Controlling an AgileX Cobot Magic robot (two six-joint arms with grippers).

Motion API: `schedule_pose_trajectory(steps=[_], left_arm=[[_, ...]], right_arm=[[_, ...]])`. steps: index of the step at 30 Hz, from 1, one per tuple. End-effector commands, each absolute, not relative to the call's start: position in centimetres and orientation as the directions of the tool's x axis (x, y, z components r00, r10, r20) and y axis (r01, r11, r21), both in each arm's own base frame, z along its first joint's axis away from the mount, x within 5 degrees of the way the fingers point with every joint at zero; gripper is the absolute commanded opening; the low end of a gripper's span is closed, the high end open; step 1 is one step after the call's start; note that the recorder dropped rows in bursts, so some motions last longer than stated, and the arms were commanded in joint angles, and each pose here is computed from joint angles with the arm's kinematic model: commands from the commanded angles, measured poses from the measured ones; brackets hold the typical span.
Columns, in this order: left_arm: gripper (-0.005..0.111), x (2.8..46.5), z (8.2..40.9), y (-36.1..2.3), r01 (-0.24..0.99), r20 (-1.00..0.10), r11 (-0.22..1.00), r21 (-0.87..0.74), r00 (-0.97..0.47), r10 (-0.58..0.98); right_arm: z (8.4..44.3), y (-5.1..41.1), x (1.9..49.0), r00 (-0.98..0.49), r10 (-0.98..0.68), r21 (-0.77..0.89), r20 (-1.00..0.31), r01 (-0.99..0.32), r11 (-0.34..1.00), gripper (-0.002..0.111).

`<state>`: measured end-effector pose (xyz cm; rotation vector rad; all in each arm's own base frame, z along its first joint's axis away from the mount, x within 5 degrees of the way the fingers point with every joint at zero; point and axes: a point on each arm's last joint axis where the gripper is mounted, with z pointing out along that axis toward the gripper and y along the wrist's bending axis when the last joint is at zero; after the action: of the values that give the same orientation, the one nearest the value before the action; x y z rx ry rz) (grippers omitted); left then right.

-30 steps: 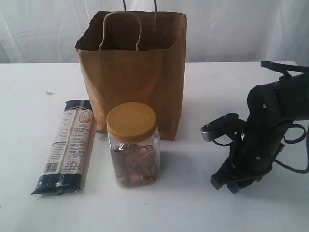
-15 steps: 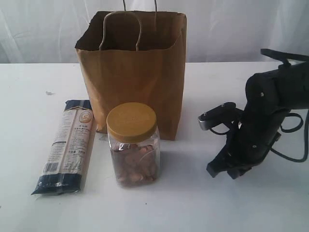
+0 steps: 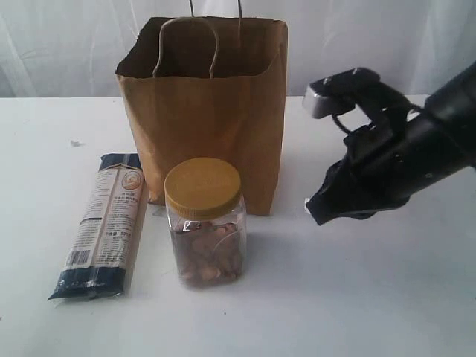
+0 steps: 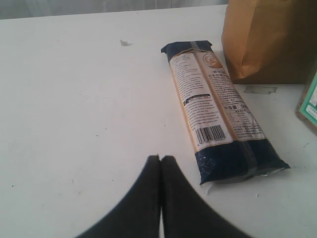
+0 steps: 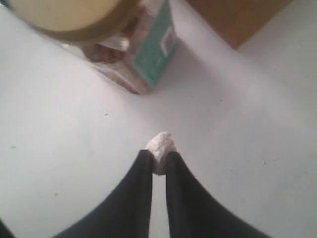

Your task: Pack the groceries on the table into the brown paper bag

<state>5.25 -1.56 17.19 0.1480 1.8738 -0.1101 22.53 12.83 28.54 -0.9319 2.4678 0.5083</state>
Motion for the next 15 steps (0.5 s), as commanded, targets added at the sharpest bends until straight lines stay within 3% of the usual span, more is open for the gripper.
schedule_pose_trajectory(steps=[1,7,10,13,15], left_arm=[[0.0,5.2,17.1,-1.6,0.155,-0.953,0.988,-0.013,-0.299,0.035],[0.0,5.2,17.1,-1.6,0.155,-0.953,0.988,-0.013,-0.299,0.035],[0.0,5.2,17.1,-1.6,0.155,-0.953,0.988,-0.013,-0.299,0.035],[0.0,5.2,17.1,-1.6,0.155,-0.953,0.988,-0.013,-0.299,0.035],[0.0,5.2,17.1,-1.6,0.155,-0.953,0.988,-0.013,-0.299,0.035]], right_arm=[[31.2,11.8,17.7,-0.63,-0.49,0.237,-0.603,-0.728,0.644,0.0],[34.1,10.1,12.7,-0.537,-0.415,0.212,-0.735,-0.763,0.611,0.0],[36.2,9.5,11.5,-0.447,-0.292,0.178,-0.845,-0.751,0.636,0.0],[39.0,8.9,12.1,-0.306,-0.022,0.199,-0.952,-0.671,0.714,0.0],[41.3,7.8,13.1,-0.18,0.266,0.321,-0.947,-0.562,0.762,0.0]])
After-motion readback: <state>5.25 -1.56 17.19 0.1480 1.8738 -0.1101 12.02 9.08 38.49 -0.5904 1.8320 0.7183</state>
